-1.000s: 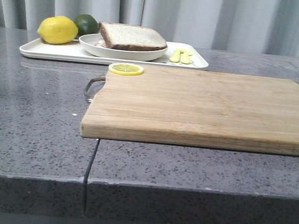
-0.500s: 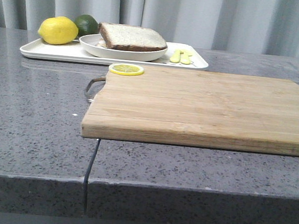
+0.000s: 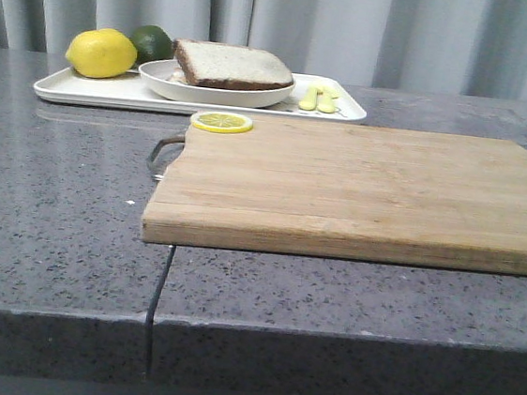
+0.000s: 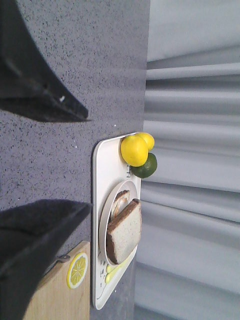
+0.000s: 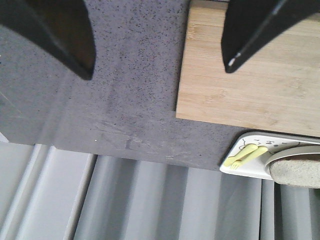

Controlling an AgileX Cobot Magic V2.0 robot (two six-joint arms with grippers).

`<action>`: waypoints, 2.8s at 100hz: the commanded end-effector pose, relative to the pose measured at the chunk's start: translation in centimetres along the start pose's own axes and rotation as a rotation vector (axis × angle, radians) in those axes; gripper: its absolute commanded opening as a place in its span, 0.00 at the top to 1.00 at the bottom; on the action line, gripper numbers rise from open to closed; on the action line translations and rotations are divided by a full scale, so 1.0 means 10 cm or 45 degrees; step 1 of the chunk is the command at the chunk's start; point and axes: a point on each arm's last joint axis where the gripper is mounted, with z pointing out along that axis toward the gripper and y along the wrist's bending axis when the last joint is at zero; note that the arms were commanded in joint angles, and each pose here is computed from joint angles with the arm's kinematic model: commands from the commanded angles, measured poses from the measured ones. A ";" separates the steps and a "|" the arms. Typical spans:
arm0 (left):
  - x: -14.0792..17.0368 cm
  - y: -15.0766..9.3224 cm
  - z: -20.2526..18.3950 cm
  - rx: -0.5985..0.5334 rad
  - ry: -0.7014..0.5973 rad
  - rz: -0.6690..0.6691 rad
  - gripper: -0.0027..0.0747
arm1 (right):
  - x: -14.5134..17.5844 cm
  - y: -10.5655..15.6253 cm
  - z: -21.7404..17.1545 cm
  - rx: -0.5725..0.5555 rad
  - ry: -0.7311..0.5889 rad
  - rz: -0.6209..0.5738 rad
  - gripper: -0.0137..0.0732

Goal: Place bread and move sandwich to tray

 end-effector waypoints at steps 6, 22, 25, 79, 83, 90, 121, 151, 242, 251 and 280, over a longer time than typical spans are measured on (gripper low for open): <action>-0.15 -0.02 -0.01 0.009 -0.113 -0.015 0.74 | -0.13 -0.02 -0.01 0.019 -0.107 -0.025 0.57; -0.15 -0.02 -0.01 0.009 -0.115 -0.015 0.99 | -0.13 -0.02 -0.01 0.019 -0.107 -0.025 0.89; -0.15 -0.02 -0.01 0.009 -0.115 -0.015 0.99 | -0.13 -0.02 -0.01 0.019 -0.107 -0.024 0.93; -0.15 -0.02 -0.01 0.010 -0.115 -0.023 0.99 | -0.13 -0.02 -0.01 0.019 -0.107 -0.024 0.92; -0.15 -0.02 -0.01 0.010 -0.115 -0.023 0.99 | -0.13 -0.02 -0.01 0.019 -0.107 -0.024 0.92; -0.15 -0.02 -0.01 0.010 -0.115 -0.023 0.99 | -0.13 -0.02 -0.01 0.019 -0.107 -0.024 0.92; -0.15 -0.02 -0.01 0.009 -0.115 -0.015 0.99 | -0.13 -0.02 -0.01 0.019 -0.107 -0.024 0.92; 0.09 0.07 0.02 -0.065 -0.044 0.261 0.99 | -0.13 -0.02 -0.01 0.019 -0.107 -0.024 0.92; 0.72 0.19 0.00 -0.069 -0.001 0.182 0.99 | -0.13 -0.02 -0.01 0.019 -0.104 -0.024 0.92; 0.72 0.19 0.00 -0.069 -0.001 0.182 0.99 | -0.13 -0.02 -0.01 0.019 -0.104 -0.024 0.92; 0.72 0.19 0.00 -0.069 -0.001 0.182 0.99 | -0.13 -0.02 -0.01 0.019 -0.104 -0.024 0.92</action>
